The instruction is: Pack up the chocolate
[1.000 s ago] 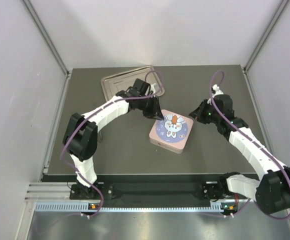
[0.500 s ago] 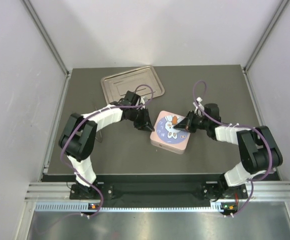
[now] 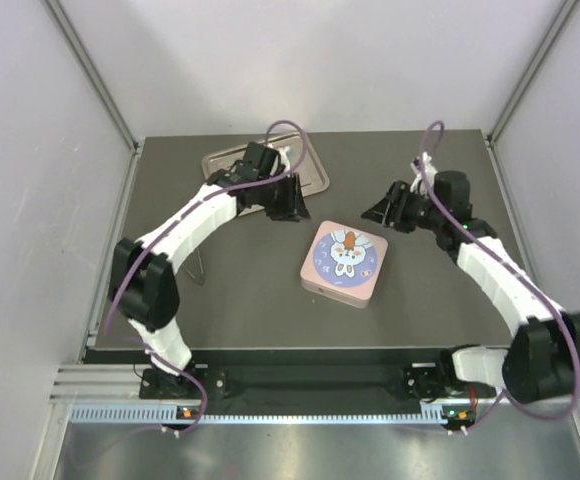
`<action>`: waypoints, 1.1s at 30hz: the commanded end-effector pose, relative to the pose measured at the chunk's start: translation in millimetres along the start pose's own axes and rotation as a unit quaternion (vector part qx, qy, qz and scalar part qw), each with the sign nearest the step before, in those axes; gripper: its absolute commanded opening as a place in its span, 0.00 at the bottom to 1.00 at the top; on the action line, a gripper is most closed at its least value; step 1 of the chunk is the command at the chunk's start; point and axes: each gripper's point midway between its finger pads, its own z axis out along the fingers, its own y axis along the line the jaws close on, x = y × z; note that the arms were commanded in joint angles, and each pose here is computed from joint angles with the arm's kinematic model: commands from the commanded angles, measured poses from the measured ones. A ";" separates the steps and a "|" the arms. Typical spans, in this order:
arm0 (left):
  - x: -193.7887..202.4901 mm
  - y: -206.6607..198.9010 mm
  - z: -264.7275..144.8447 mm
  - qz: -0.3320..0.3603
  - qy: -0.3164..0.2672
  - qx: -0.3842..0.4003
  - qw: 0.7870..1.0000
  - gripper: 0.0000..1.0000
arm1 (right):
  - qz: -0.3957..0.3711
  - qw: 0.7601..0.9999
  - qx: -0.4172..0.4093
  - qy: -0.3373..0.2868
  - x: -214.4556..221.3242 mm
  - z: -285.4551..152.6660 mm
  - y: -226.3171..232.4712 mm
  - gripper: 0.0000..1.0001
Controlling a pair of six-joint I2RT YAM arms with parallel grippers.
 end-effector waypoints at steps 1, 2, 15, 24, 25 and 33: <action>-45.1 -53.9 -89.2 0.078 -0.122 0.032 0.989 0.43 | -0.055 0.993 0.086 -0.050 -31.7 -46.5 11.2 0.66; -49.1 -61.5 -101.2 0.088 -0.140 0.041 0.985 0.48 | -0.068 0.991 0.089 -0.074 -39.9 -61.3 22.2 0.79; -38.9 -97.4 -224.7 0.155 -0.350 0.114 0.917 0.99 | -0.133 0.944 0.175 -0.248 -73.6 -187.7 61.7 1.00; -29.7 -90.2 -228.8 0.159 -0.359 0.107 0.913 0.99 | -0.148 0.937 0.173 -0.265 -70.8 -201.2 66.2 1.00; -29.6 -90.2 -227.5 0.160 -0.357 0.107 0.914 0.99 | -0.148 0.937 0.172 -0.267 -71.3 -201.7 67.0 1.00; -35.1 -96.6 -235.9 0.171 -0.368 0.110 0.908 0.99 | -0.144 0.938 0.167 -0.266 -75.2 -198.8 69.8 1.00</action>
